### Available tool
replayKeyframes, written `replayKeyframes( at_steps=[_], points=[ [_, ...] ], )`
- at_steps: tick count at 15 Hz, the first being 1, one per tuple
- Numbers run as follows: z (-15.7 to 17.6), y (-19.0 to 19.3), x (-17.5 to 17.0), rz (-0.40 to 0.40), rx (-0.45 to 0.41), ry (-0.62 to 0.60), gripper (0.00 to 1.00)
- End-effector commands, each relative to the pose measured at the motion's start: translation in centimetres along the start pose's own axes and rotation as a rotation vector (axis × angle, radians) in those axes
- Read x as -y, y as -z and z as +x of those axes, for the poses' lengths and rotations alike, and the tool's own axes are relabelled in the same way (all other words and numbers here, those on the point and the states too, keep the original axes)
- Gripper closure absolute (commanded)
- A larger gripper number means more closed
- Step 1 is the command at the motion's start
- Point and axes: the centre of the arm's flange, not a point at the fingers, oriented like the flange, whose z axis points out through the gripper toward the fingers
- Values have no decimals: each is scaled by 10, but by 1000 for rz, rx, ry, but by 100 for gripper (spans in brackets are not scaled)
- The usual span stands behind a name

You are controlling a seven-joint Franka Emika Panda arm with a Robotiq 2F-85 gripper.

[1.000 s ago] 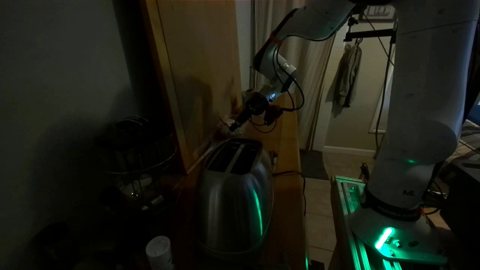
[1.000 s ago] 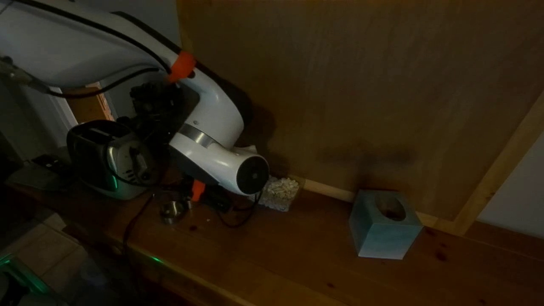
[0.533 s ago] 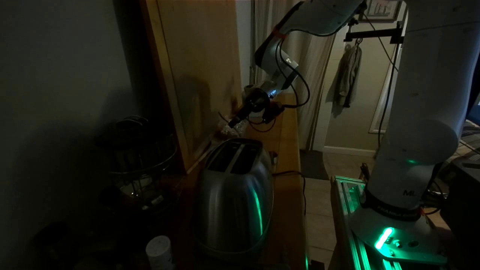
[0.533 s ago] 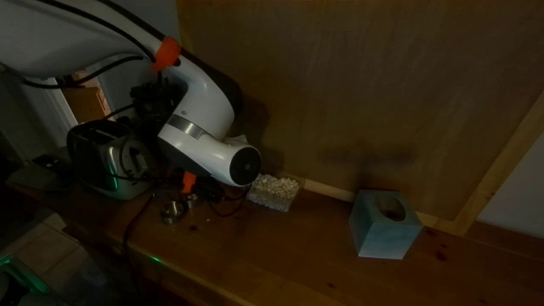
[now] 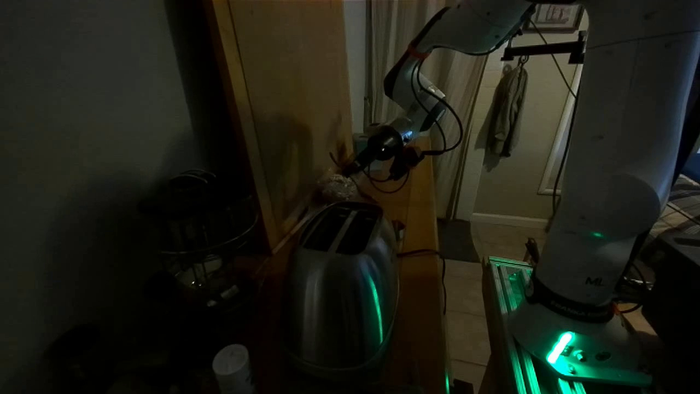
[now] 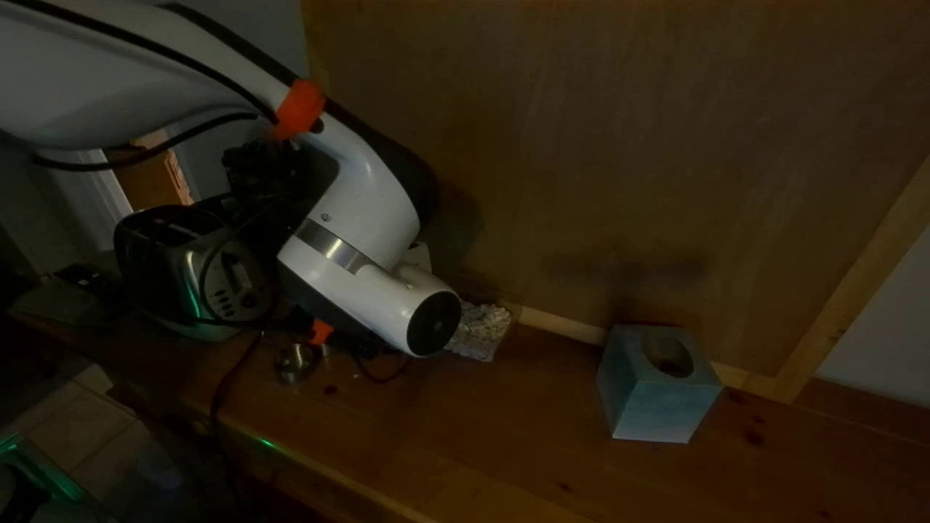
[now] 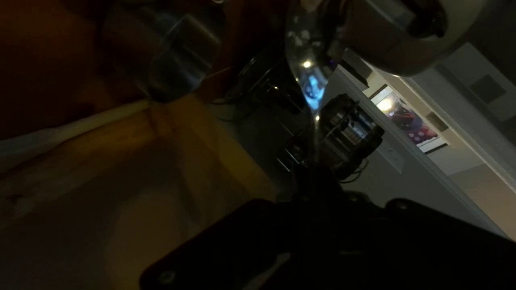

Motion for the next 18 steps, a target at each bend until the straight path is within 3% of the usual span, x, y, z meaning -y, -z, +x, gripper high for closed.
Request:
replayKeyframes(
  at_steps=[1,2,3,4,5,6,7,8,10,15,18],
  points=[
    [-1,-12,-18,-108,-61,-4,98],
    [-1,-9,-18,-43,-56,-28,98],
    [-3,-12,-23,-108,-74,-14,98],
    [-1,-9,-24,-19,-70,-42,98],
    [-4,-11,-32,-95,-93,-41,98],
    [-5,-9,-32,-8,-91,-61,98],
    [-4,-7,-38,-11,-123,-75,98],
    [-4,1,-43,76,-156,-104,98],
    [-7,0,-47,86,-194,-115,98],
    [-15,-8,-52,43,-174,-107,98],
    [-10,-12,-39,-34,-116,-86,98]
  ],
)
